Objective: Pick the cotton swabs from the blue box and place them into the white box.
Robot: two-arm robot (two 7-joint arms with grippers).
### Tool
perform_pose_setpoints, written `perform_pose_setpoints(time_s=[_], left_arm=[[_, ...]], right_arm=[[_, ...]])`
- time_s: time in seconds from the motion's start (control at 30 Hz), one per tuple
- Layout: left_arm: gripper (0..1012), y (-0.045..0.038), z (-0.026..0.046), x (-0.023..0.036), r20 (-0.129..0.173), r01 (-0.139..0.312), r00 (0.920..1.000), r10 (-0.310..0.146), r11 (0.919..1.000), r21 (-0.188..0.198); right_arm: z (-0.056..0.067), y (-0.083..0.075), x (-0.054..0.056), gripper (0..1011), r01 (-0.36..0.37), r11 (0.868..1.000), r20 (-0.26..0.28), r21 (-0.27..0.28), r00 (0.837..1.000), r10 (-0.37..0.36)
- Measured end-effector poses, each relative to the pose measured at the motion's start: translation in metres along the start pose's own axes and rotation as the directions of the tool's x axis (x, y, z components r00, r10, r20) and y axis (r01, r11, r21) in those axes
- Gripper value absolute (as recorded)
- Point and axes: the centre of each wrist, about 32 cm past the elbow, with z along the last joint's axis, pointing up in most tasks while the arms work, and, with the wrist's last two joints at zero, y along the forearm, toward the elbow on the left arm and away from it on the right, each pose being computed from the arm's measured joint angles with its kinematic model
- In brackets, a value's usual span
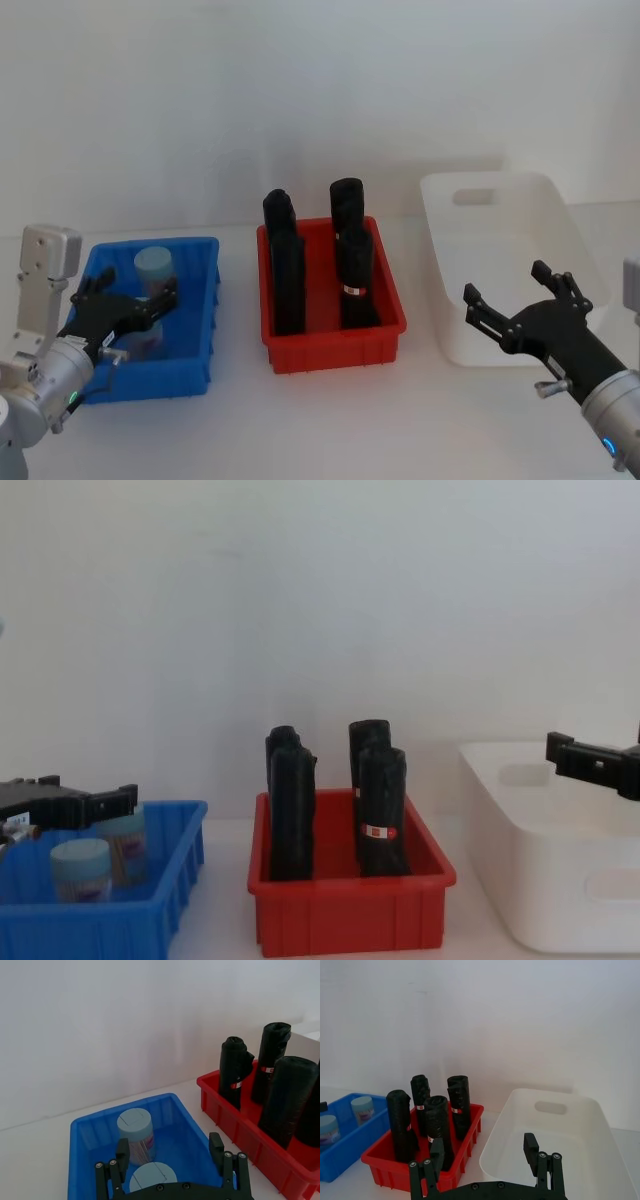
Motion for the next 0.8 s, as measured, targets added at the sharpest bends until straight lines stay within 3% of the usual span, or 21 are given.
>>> perform_pose_setpoints(time_s=[0.4, 0.8], left_arm=[[1004, -0.0055, -0.0121, 0.0098, -0.022, -0.01, 0.9997, 0.011, 0.9987, 0.05], [1004, -0.0096, -0.0191, 0.0131, -0.038, -0.011, 0.9992, 0.014, 0.9964, 0.084]], right_arm=[[0.0, 0.0, 0.0, 1002, 0.0, 1.0, 0.0, 0.0, 1.0, 0.0], [0.0, 0.0, 0.0, 1002, 0.0, 1.0, 0.0, 0.0, 1.0, 0.0]])
